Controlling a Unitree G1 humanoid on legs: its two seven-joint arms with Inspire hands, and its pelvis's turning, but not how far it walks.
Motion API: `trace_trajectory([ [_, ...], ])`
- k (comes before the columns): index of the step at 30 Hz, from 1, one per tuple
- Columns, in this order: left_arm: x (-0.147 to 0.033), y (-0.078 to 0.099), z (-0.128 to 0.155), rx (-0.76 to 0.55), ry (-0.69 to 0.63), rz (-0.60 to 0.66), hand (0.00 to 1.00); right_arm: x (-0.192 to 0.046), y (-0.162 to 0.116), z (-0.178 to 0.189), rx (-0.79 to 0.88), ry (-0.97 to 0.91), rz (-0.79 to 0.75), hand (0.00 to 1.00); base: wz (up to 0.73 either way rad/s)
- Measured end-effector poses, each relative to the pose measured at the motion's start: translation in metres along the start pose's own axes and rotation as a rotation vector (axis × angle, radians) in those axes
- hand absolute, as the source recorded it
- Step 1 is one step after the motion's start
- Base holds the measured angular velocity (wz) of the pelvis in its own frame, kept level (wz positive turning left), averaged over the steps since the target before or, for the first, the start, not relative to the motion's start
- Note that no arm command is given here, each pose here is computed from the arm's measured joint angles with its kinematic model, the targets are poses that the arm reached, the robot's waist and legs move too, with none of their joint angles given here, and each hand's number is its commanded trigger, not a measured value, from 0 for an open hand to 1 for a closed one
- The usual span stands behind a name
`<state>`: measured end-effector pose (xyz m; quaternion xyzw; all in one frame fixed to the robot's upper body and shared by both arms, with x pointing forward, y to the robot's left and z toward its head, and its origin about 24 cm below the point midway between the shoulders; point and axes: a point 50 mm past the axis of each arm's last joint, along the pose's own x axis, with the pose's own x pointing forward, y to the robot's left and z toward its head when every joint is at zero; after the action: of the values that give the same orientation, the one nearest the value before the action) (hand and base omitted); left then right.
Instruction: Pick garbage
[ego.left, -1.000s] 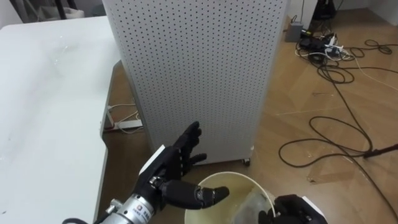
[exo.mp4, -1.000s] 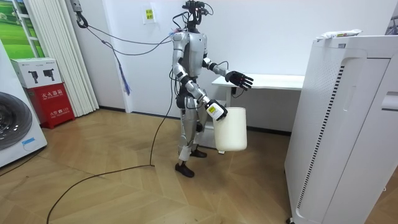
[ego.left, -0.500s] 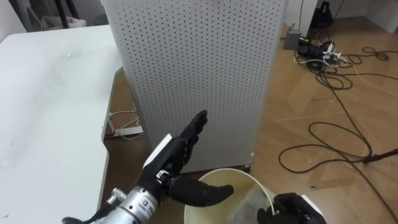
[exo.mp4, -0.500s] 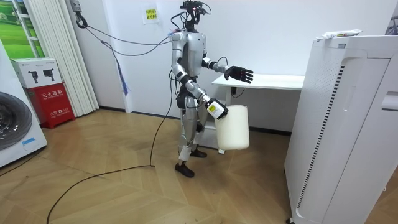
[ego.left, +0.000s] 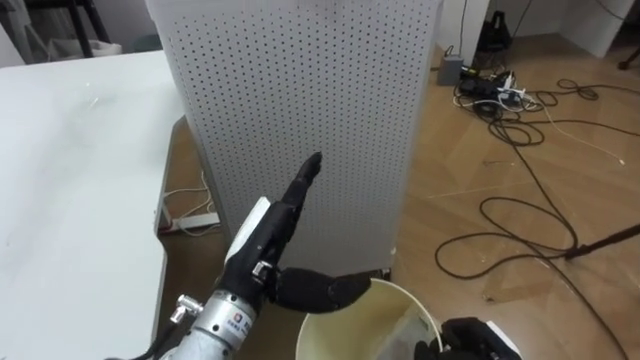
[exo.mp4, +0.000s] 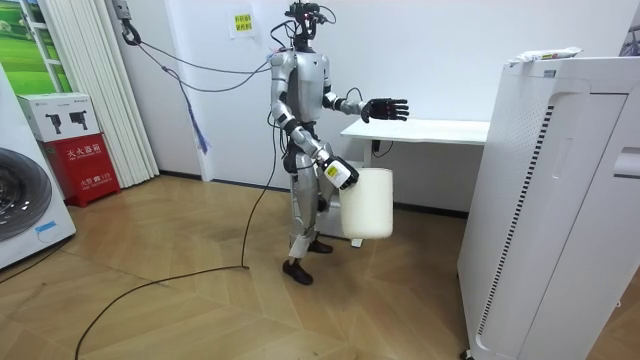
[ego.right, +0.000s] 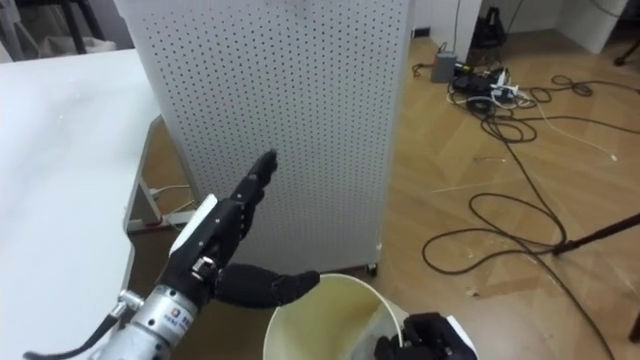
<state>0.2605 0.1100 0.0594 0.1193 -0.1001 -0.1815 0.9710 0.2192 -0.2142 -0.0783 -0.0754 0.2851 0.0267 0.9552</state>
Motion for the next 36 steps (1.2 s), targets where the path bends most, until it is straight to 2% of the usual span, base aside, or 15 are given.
trace_trajectory([
  [12,0.001,0.004,0.007,0.025,-0.079,0.035,0.00,-0.002,-0.004,-0.004,0.028,0.006,-0.021,1.00,-0.23],
  [17,-0.001,0.012,0.003,0.092,-0.065,0.067,0.00,-0.003,-0.006,-0.005,0.025,-0.003,-0.037,1.00,-0.31],
  [22,-0.001,0.013,0.004,0.072,-0.067,0.098,0.00,-0.006,-0.010,-0.011,0.026,0.012,-0.047,1.00,-0.16],
  [30,-0.008,0.035,0.012,0.069,-0.097,0.223,0.00,-0.013,-0.007,-0.023,0.030,0.038,0.009,1.00,-0.28],
  [36,-0.012,0.037,0.009,0.069,-0.083,0.251,0.00,-0.017,-0.016,-0.027,0.048,0.038,-0.034,1.00,-0.01],
])
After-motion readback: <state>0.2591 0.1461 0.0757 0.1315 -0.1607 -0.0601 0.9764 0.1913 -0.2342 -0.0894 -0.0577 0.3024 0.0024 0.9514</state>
